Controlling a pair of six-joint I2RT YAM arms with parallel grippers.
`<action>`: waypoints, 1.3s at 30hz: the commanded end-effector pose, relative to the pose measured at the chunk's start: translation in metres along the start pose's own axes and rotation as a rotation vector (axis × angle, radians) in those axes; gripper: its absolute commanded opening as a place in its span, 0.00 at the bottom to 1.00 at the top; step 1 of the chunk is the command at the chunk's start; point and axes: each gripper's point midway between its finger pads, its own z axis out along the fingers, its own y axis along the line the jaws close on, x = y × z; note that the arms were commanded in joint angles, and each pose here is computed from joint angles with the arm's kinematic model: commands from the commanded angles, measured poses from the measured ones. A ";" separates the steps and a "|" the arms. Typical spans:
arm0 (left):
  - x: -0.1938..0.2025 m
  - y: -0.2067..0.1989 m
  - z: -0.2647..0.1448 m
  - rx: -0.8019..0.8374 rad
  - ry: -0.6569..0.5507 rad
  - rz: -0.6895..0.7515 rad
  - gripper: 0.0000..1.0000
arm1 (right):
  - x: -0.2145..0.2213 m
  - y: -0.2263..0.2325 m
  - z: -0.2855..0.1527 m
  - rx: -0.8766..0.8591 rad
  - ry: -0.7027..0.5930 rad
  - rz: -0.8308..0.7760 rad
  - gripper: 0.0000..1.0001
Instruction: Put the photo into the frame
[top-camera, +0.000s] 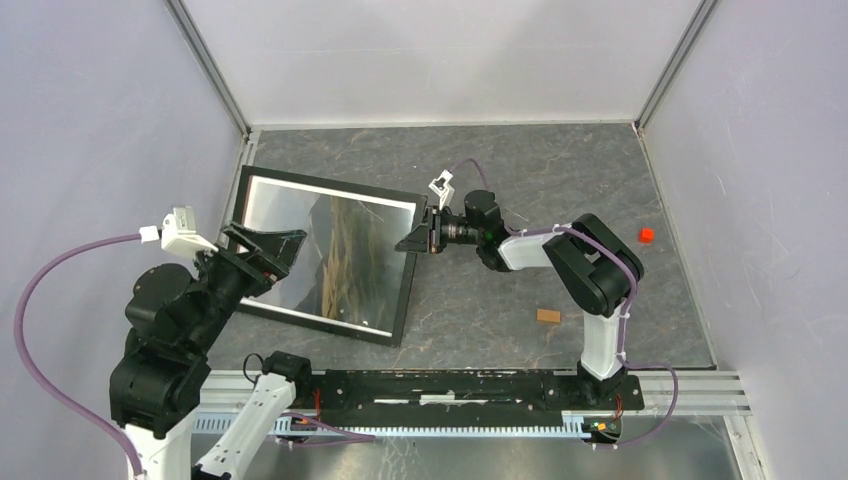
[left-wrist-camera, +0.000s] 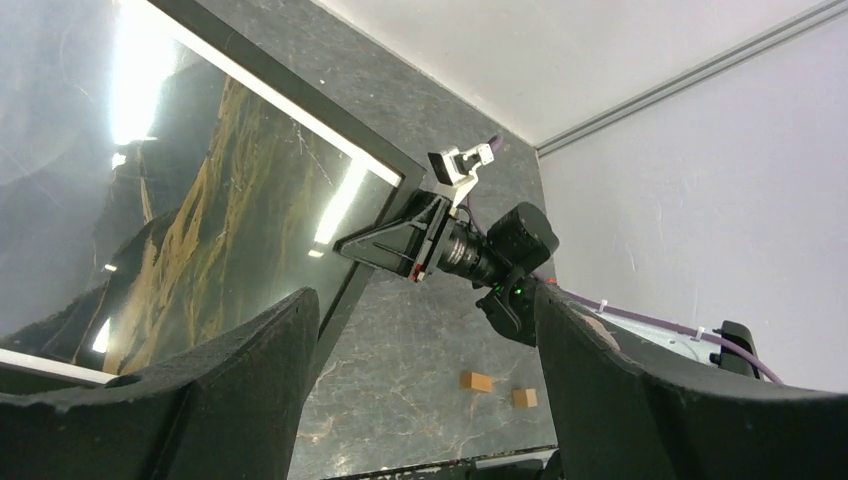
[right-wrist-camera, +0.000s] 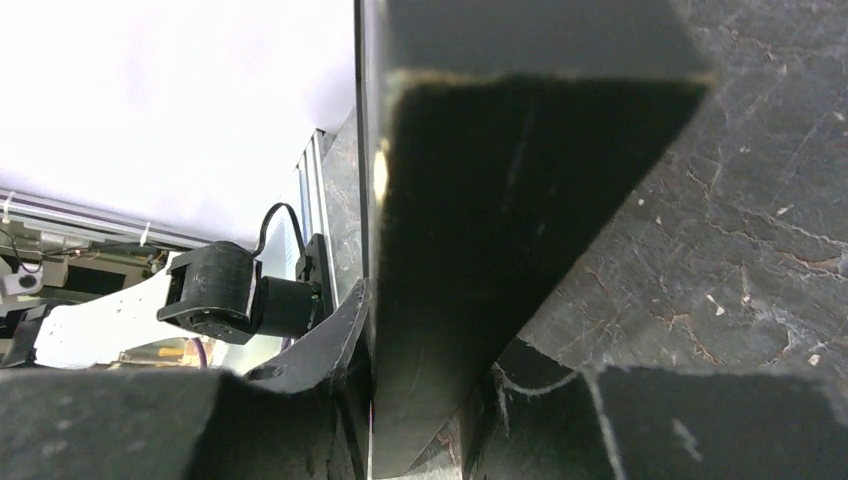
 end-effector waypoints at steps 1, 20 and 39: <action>0.000 0.003 0.014 -0.006 0.006 0.060 0.84 | 0.048 -0.025 0.003 -0.021 0.206 -0.143 0.00; 0.031 0.006 0.049 0.023 0.131 0.025 0.84 | 0.065 -0.118 0.004 0.212 0.295 -0.154 0.00; 0.052 -0.002 0.002 0.113 0.220 0.056 0.85 | 0.033 -0.133 -0.055 0.519 0.081 -0.150 0.81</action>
